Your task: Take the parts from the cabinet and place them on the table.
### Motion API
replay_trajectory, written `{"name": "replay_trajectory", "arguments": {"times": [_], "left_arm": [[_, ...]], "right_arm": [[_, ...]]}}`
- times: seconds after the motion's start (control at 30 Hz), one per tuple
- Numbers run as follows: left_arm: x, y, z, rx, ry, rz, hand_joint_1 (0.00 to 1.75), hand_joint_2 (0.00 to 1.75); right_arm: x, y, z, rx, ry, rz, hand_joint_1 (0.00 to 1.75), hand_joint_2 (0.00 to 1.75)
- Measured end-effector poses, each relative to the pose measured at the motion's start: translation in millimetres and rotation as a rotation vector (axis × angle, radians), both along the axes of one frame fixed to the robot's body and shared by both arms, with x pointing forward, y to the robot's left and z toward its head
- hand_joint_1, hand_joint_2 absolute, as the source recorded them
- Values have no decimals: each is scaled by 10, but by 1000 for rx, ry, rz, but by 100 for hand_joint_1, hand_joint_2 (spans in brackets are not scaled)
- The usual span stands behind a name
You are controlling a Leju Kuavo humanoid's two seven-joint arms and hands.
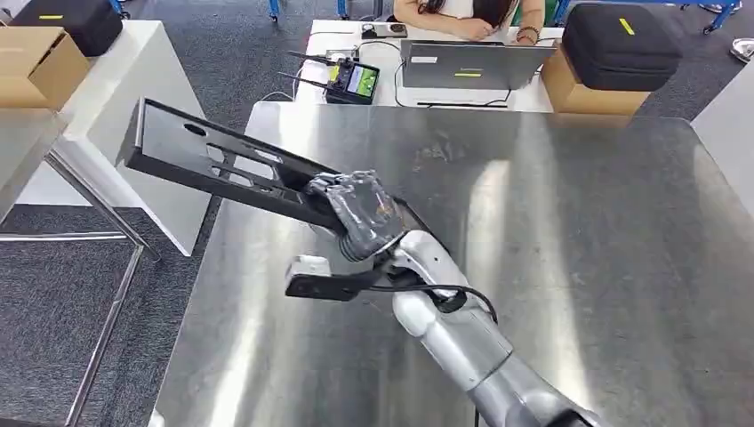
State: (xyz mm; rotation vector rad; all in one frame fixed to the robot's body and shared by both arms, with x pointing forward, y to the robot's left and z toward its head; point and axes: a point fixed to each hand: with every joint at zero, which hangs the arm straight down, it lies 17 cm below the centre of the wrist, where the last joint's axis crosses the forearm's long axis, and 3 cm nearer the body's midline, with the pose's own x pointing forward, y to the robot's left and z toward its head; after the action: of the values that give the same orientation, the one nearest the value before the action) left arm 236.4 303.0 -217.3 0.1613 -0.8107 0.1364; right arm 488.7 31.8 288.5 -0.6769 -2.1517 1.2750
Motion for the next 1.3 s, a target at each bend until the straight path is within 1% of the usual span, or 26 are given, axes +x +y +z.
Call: {"name": "replay_trajectory", "arguments": {"times": [0.07,0.13,0.23,0.33,0.43,0.57,0.73,0.9,1.17,1.2,1.3], "left_arm": [[79,-74,19,-4,0,-24,0,175],[132,-88,36,-5,-3,-29,0,175],[112,-100,23,-14,5,-24,0,175],[93,-64,14,-7,10,-33,0,175],[72,-32,4,-4,14,-29,0,175],[71,-34,5,-4,13,-31,0,175],[70,-60,4,-3,14,-41,0,175],[58,-64,4,0,10,-42,0,175],[29,-71,-4,0,11,-42,0,175],[27,-71,-5,0,11,-42,0,175],[12,-74,-11,0,14,-44,0,175]], "right_arm": [[372,19,-216,-149,19,-123,175,175],[617,-69,-333,-246,30,-194,175,175],[801,-189,-667,-394,102,-270,175,175],[938,-453,-959,-503,173,-345,175,175],[1006,-666,-1140,-574,207,-401,175,175],[1030,-845,-1317,-637,249,-449,175,175],[1064,-1031,-1422,-690,291,-500,175,175],[1080,-1168,-1500,-719,312,-523,175,175],[1085,-1215,-1530,-730,319,-531,175,175],[1085,-1218,-1532,-731,320,-531,0,0],[1086,-1249,-1549,-744,325,-538,0,0]]}}
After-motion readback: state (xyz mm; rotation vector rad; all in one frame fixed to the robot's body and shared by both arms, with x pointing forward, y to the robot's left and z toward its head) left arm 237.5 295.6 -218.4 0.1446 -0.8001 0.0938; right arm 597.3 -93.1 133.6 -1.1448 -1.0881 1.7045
